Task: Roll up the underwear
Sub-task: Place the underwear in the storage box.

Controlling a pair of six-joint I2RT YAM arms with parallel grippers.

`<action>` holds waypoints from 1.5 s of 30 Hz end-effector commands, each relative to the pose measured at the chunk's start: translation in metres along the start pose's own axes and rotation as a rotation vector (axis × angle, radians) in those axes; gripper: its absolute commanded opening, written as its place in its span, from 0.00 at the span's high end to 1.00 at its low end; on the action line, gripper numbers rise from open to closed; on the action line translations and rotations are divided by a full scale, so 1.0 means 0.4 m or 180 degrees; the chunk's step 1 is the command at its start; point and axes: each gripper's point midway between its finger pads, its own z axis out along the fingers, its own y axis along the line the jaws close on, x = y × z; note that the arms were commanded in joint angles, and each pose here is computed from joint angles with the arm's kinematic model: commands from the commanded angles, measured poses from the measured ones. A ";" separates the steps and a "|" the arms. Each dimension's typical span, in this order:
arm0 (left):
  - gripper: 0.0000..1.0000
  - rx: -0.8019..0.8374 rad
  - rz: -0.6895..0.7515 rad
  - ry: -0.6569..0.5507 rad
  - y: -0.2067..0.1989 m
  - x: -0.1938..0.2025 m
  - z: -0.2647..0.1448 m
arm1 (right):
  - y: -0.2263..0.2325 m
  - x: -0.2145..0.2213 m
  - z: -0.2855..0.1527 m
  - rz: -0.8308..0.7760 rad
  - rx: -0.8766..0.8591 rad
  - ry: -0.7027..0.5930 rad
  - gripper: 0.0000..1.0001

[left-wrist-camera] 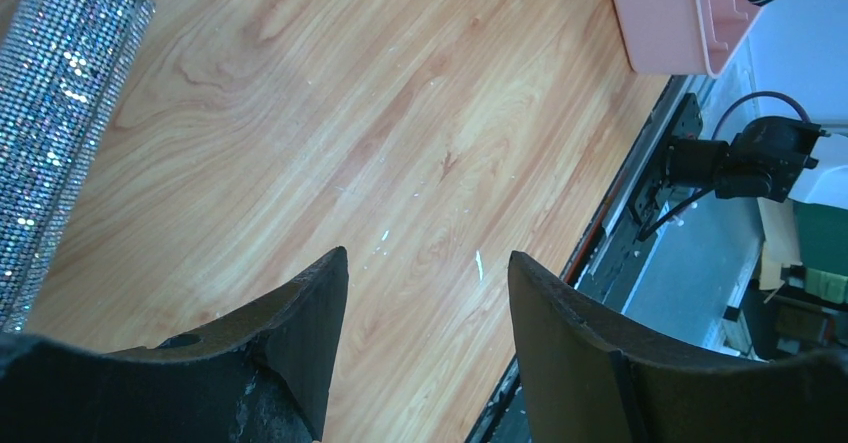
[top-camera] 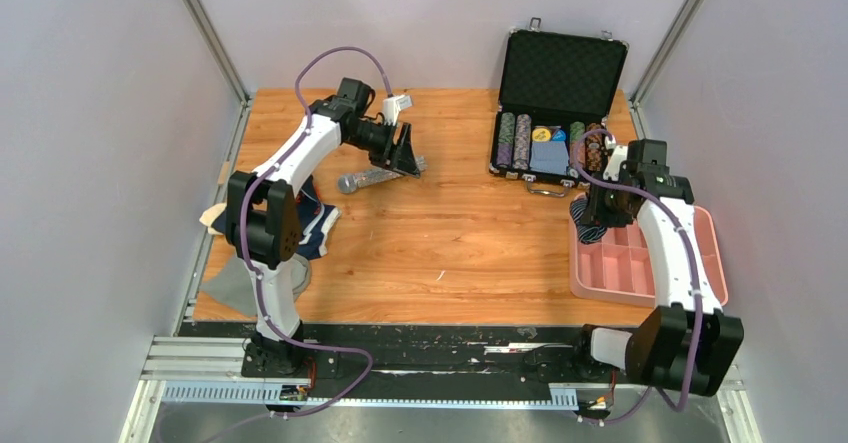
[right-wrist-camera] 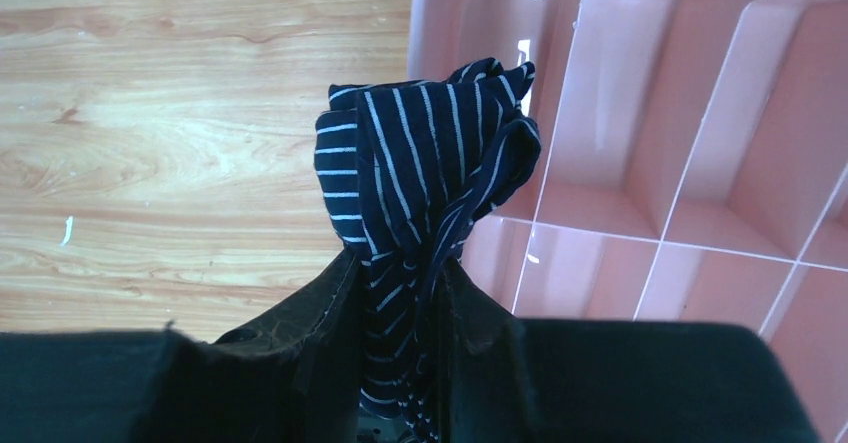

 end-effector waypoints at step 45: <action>0.09 -0.1322 0.0494 -0.0204 0.052 -0.010 -0.163 | -0.098 -0.039 0.267 0.0448 0.0128 0.0423 0.61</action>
